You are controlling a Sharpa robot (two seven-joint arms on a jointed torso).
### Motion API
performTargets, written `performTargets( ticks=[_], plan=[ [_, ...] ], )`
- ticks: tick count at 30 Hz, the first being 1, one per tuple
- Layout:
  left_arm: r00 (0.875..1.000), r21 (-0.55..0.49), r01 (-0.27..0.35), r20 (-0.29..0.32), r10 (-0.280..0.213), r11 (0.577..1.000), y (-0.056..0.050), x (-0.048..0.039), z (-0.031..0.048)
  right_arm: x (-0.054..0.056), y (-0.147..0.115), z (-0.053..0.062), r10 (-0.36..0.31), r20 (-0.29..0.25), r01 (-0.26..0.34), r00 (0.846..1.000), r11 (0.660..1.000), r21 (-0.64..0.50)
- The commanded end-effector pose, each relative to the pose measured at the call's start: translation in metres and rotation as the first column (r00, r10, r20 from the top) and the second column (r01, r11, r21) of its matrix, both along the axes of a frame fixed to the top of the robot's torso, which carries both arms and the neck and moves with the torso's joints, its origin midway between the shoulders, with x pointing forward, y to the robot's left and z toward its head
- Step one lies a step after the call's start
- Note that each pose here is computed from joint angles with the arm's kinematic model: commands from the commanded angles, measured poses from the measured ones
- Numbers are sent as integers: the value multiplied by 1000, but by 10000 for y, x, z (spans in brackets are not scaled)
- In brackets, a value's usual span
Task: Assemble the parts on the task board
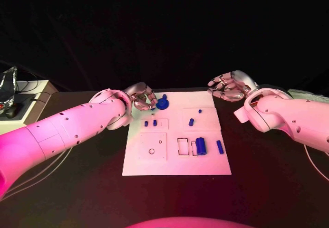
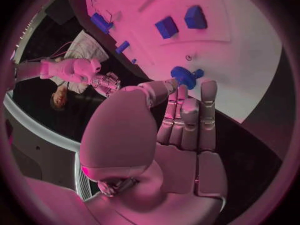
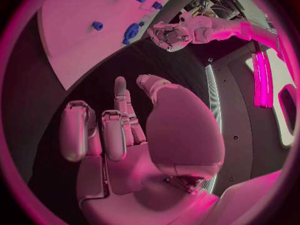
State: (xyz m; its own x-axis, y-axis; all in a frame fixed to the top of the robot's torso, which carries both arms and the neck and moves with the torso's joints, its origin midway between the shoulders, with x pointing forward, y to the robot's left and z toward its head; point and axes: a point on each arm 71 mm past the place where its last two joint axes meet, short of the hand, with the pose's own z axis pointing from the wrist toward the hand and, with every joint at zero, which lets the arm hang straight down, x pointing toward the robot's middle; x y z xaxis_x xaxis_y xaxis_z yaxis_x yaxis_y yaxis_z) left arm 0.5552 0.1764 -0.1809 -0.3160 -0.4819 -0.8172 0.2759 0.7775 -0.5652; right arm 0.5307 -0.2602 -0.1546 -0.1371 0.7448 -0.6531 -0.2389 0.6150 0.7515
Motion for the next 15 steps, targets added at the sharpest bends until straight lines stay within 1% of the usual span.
performTargets(
  ticks=[1, 4, 9, 12, 15],
  plan=[
    [997, 90, 52, 54, -57, 995, 10, 0, 0, -8, 12, 2, 17, 2, -17, 1000, 1000, -3],
    [991, 114, 78, 98, -89, 990, 29, 8, 6, -9, 11, 3, 18, 3, -18, 1000, 1000, -4],
    [975, 176, 118, 166, -147, 977, 50, 21, -7, -13, 22, 7, 24, 10, -24, 1000, 1000, -14],
    [969, 209, 125, 184, -164, 970, 73, 28, -35, -14, 22, 7, 25, 12, -24, 1000, 1000, -17],
    [967, 225, 124, 191, -169, 966, 94, 35, -61, -15, 19, 8, 24, 12, -24, 1000, 1000, -17]
  ],
)
